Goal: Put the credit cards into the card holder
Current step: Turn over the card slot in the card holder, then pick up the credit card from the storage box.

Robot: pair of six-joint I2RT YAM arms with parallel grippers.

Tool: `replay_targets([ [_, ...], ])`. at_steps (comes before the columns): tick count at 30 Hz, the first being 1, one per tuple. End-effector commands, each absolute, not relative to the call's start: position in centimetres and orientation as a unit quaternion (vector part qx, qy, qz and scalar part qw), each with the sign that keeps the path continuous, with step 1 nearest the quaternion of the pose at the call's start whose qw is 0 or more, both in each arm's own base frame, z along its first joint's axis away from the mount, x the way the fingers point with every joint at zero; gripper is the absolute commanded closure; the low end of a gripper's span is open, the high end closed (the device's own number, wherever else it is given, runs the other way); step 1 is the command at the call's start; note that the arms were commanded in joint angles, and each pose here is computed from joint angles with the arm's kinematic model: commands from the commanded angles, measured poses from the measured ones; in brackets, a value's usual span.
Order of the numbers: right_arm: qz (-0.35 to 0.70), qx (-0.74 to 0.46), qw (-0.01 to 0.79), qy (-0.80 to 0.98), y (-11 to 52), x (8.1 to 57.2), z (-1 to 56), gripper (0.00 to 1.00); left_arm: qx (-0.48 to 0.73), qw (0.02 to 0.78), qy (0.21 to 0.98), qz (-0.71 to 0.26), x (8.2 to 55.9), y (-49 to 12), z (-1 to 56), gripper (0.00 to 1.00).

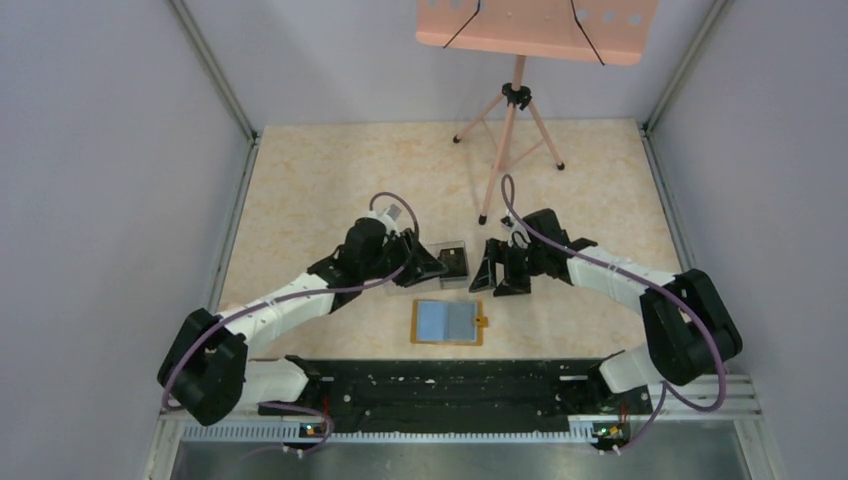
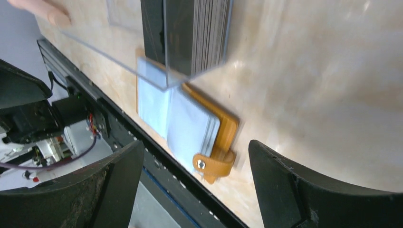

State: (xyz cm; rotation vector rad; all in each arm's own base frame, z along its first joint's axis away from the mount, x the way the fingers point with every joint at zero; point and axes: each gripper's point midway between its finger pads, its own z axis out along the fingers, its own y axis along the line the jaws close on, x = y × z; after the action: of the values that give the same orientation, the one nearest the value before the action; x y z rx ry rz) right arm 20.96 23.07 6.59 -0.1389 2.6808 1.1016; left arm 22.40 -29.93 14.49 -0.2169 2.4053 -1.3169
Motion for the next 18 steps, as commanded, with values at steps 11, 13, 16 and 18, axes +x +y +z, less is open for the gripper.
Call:
replay_targets([
  [11,0.377,-0.051,0.132,0.916,24.9,30.1,6.9,0.28,-0.108,0.199,0.893,-0.388,28.6,-27.1,13.0,0.62],
  [13,0.377,-0.052,0.131,0.915,25.1,30.3,6.9,0.30,-0.110,0.191,0.897,-0.383,29.1,-27.5,12.3,0.63],
  [16,0.381,-0.054,0.123,0.915,25.5,30.2,6.7,0.36,-0.115,0.186,0.901,-0.375,29.6,-27.6,11.4,0.64],
  [18,0.393,-0.058,0.112,0.911,26.2,29.7,6.6,0.48,-0.115,0.179,0.905,-0.368,29.7,-27.7,10.7,0.65],
])
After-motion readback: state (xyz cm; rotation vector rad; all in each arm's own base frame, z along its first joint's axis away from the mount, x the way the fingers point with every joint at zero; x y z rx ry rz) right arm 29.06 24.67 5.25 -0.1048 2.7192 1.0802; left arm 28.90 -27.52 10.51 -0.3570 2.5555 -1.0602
